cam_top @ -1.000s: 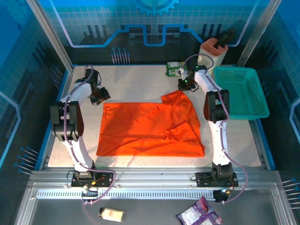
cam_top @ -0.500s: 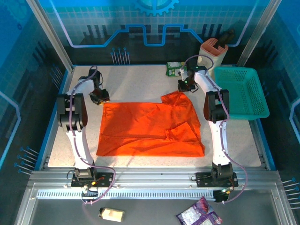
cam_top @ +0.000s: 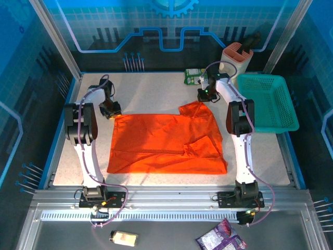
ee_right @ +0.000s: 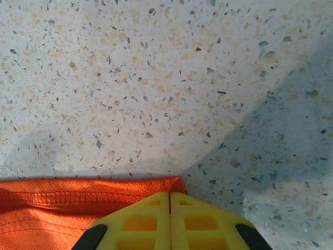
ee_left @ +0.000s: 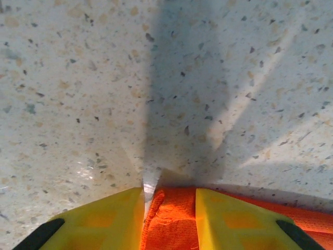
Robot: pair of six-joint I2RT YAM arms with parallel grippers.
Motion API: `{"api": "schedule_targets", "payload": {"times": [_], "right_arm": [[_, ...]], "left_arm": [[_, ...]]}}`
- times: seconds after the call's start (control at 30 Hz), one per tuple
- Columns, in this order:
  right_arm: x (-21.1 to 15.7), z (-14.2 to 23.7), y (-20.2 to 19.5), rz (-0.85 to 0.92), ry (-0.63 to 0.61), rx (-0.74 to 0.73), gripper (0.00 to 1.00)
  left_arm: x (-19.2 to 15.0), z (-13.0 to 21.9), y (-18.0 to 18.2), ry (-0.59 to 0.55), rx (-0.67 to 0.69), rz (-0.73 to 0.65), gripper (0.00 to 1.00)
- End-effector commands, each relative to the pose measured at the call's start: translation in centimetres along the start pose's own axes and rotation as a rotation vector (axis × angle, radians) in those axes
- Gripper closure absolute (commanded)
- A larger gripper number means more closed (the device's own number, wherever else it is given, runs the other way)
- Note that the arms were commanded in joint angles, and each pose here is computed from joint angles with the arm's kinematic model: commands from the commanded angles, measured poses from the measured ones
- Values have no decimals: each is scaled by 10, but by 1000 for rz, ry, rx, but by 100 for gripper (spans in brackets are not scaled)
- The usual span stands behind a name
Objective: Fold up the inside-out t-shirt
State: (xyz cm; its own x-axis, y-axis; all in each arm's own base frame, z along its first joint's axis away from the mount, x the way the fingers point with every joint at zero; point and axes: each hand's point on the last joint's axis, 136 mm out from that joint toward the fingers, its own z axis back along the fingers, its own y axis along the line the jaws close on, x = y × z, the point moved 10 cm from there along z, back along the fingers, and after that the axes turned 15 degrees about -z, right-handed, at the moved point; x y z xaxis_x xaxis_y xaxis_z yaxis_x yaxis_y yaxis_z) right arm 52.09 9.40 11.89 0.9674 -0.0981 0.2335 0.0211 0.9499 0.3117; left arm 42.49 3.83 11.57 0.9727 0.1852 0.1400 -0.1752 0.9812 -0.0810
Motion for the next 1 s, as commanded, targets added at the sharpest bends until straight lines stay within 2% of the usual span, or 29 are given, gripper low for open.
{"api": "schedule_targets", "payload": {"times": [0.0,0.17,0.4,0.7,0.97], "right_arm": [[-5,13,6,-7,12,0,92],[-4,13,6,-11,10,-3,91],[0,21,3,-29,-30,-52,93],[18,68,8,-36,-159,-31,95],[2,104,14,-15,-148,-47,96]], "left_arm": [[-1,3,-1,35,51,-31,68],[3,-3,-5,32,20,-30,77],[16,3,-11,-35,22,-53,100],[38,51,-16,-199,26,-53,100],[27,77,-12,-257,36,-34,100]]}}
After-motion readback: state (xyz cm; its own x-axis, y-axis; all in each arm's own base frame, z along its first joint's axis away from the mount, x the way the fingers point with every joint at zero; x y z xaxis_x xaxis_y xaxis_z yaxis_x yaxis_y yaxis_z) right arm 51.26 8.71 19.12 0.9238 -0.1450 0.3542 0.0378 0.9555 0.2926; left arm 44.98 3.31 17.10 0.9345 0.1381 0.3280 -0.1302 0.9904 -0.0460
